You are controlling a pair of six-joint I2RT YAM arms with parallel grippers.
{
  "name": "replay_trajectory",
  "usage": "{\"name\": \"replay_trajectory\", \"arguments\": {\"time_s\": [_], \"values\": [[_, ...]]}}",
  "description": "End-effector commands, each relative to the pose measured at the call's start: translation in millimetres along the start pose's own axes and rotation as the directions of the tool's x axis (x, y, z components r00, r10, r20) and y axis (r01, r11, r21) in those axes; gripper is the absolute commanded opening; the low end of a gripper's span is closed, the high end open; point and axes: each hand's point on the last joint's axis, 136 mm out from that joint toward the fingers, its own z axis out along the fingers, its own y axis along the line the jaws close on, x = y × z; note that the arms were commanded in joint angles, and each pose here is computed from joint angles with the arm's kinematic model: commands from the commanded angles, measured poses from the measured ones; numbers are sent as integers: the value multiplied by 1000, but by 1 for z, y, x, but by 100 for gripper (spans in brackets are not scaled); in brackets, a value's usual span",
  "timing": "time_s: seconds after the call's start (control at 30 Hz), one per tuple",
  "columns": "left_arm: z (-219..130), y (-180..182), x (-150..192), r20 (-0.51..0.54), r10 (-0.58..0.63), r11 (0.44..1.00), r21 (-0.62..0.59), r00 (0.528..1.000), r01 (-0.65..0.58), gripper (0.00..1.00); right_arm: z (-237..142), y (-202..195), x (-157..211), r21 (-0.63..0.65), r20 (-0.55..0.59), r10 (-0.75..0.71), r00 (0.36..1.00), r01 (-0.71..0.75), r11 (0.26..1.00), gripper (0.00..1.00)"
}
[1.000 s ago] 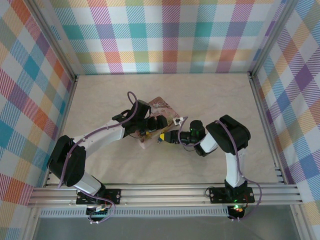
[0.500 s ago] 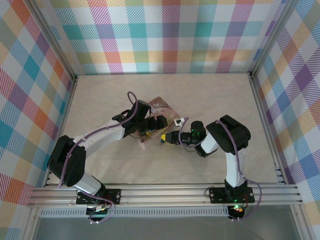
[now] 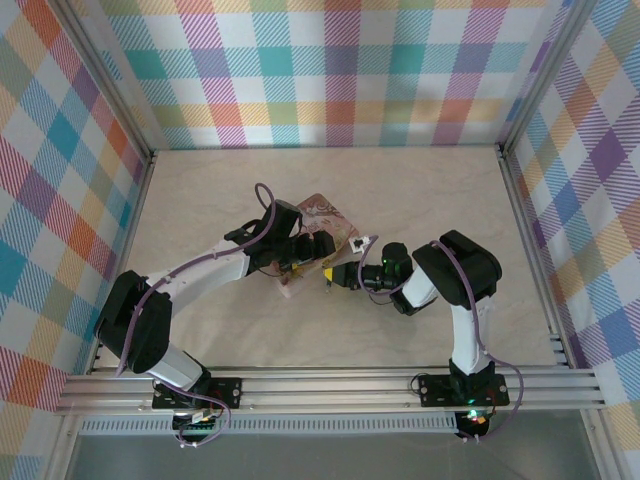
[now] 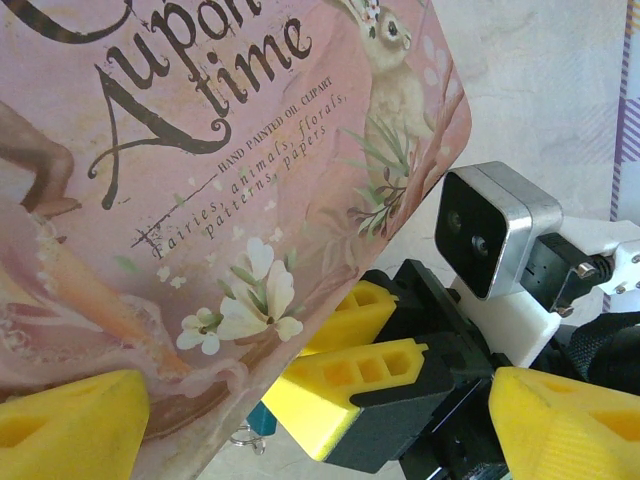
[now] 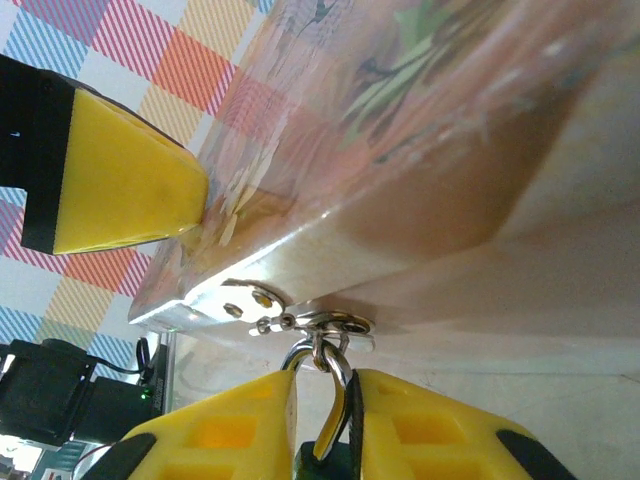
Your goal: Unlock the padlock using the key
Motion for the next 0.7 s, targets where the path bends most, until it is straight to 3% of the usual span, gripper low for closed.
{"name": "replay_trajectory", "arguments": {"time_s": [0.0, 0.67], "values": [[4, 11, 24, -81, -19, 999, -48, 997, 15, 89, 1, 15, 4, -58, -21, -36, 999, 34, 998, 18], [5, 15, 29, -91, -26, 998, -59, 996, 21, 89, -10, 5, -8, -16, 45, 30, 999, -29, 999, 4]]}}
